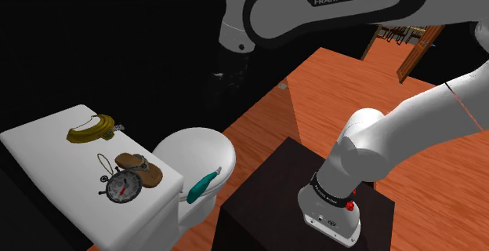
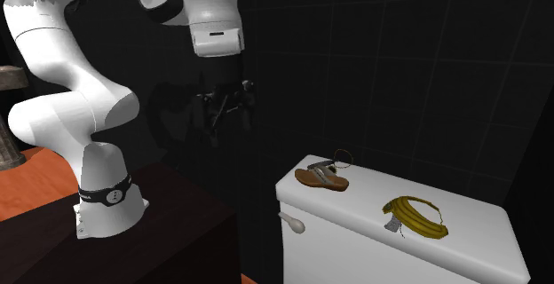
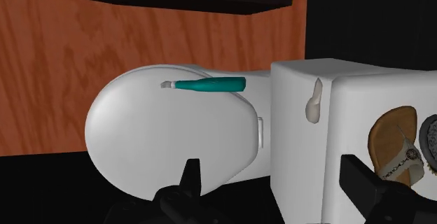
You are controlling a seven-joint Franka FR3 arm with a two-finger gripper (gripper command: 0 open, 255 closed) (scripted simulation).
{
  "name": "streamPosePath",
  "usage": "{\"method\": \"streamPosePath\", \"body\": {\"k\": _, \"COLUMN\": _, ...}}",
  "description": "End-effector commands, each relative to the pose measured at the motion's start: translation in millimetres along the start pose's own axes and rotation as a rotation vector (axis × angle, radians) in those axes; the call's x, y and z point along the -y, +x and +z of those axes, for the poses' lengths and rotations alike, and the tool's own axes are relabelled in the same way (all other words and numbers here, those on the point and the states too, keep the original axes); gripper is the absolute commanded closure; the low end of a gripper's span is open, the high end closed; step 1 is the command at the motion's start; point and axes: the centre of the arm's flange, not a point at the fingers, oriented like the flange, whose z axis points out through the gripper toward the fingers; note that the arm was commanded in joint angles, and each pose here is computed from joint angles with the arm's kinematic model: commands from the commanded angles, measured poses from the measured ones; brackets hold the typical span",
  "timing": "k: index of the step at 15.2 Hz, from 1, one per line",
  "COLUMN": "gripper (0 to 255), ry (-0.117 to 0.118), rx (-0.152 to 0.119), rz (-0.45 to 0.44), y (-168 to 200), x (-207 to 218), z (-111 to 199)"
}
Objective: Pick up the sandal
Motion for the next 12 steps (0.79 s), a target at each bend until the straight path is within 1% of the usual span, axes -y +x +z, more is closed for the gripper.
{"method": "streamPosePath", "body": {"k": 1, "gripper": 0, "ry": 0.007, "rx": -0.011, "rz": 0.001, "y": 11, "x": 20, "z": 15}}
{"method": "streamPosePath", "body": {"k": 12, "gripper": 0, "ry": 0.035, "rx": -0.064, "rz": 0.003, "y": 66, "x": 122, "z": 92}}
